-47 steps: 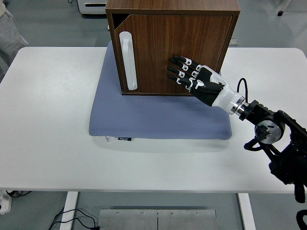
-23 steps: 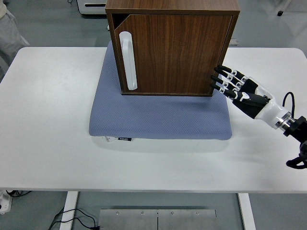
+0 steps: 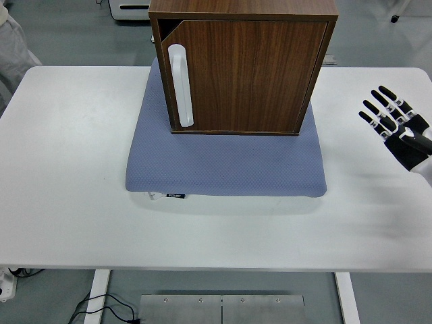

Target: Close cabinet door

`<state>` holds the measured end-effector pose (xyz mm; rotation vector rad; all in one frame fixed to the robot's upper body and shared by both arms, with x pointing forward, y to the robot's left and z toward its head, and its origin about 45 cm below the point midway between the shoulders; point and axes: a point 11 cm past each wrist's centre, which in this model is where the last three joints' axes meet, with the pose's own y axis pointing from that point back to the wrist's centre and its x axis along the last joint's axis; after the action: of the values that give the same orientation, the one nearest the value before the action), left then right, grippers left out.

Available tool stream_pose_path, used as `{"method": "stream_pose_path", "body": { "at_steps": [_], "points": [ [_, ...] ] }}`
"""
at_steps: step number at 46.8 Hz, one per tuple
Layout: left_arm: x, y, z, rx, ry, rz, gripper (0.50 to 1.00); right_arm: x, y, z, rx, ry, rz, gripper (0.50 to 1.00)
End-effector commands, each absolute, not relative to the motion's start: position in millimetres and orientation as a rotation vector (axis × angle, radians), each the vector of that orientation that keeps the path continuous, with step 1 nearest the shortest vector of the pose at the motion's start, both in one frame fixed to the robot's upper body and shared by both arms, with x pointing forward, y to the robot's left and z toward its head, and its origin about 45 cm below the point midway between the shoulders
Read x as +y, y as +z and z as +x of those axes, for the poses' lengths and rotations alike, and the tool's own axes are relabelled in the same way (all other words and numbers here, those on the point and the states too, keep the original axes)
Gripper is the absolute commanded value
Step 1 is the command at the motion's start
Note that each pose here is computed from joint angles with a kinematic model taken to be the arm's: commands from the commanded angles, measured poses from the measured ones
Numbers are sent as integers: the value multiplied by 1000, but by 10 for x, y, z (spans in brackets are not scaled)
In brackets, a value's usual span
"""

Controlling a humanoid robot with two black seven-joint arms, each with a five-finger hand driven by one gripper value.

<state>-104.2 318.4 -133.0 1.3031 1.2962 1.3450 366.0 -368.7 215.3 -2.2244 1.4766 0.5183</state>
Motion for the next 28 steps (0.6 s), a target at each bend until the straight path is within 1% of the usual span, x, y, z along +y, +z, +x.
{"method": "stream_pose_path", "body": {
  "at_steps": [1, 16, 28],
  "points": [
    [3184, -1330, -1041, 1296, 1345, 1303, 1000, -3701, 2142, 3670, 1477, 517, -2164, 1000],
    [3184, -1330, -1041, 1296, 1345, 1303, 1000, -3682, 1965, 3772, 1619, 574, -1897, 1000],
    [3184, -1330, -1041, 1296, 1345, 1303, 1000, -3657, 1863, 3833, 1702, 630, -1841, 1000]
  ]
}}
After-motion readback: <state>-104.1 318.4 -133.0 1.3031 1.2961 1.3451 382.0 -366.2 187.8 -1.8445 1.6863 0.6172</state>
